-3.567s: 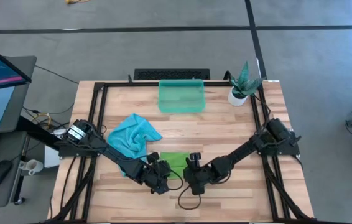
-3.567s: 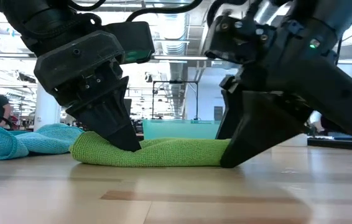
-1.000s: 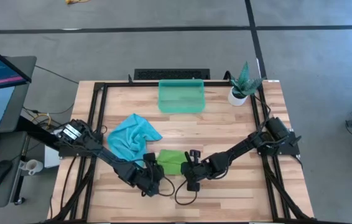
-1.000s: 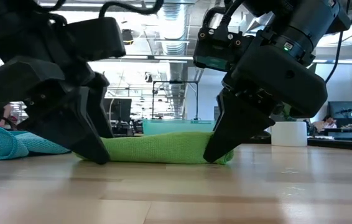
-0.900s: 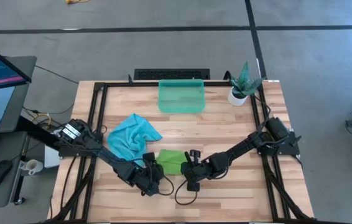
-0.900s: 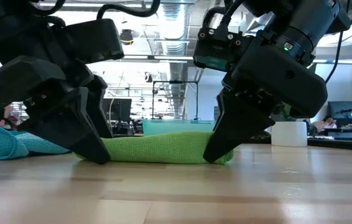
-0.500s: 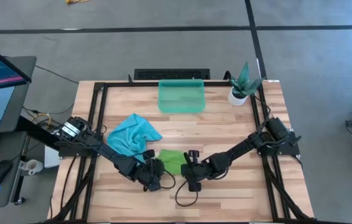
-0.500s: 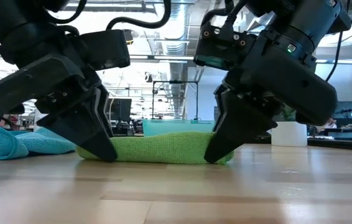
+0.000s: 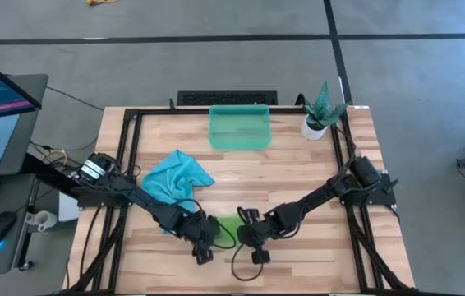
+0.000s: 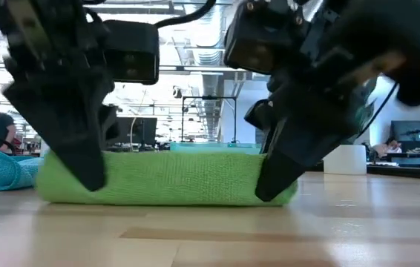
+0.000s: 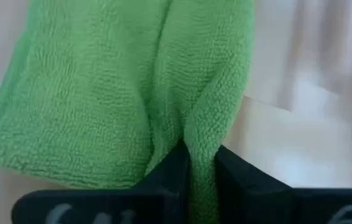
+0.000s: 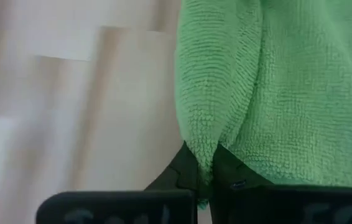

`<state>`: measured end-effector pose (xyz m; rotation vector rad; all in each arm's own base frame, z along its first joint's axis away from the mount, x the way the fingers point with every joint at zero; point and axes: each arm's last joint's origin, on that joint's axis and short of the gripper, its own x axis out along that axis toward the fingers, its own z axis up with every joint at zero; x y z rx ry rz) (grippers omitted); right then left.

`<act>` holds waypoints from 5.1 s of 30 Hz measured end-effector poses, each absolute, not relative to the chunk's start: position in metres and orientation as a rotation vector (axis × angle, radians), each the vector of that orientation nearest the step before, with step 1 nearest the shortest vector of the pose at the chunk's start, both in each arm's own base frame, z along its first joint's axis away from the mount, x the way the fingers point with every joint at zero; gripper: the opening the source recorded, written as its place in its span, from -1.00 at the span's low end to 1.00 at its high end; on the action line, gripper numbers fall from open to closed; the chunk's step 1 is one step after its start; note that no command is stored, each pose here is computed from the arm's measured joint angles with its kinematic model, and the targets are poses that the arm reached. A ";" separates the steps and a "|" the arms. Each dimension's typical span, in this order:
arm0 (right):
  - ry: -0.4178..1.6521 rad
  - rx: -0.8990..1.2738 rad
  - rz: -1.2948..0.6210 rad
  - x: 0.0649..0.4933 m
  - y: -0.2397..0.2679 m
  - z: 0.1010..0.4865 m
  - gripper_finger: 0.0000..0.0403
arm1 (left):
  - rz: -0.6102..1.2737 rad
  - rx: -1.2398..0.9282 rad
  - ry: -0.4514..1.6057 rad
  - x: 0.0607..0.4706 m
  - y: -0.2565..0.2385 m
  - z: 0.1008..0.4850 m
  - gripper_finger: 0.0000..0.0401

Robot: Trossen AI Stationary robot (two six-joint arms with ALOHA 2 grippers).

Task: Roll microfiber towels into tight, uniform cylinder then place into a basket
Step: Roll the green microfiber cloth

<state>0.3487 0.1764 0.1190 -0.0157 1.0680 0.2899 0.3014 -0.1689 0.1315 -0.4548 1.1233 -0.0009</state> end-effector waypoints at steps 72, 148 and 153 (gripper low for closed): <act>1.367 0.869 0.458 0.384 0.119 0.087 -0.90 | 0.037 -0.853 1.264 0.302 -0.163 0.129 -0.85; 1.281 0.818 0.364 0.388 0.124 0.089 -0.65 | 0.156 -0.316 1.012 0.273 -0.203 0.118 -0.42; 1.282 0.819 0.353 0.388 0.125 0.089 -0.46 | 0.151 -0.310 1.013 0.273 -0.203 0.118 -0.42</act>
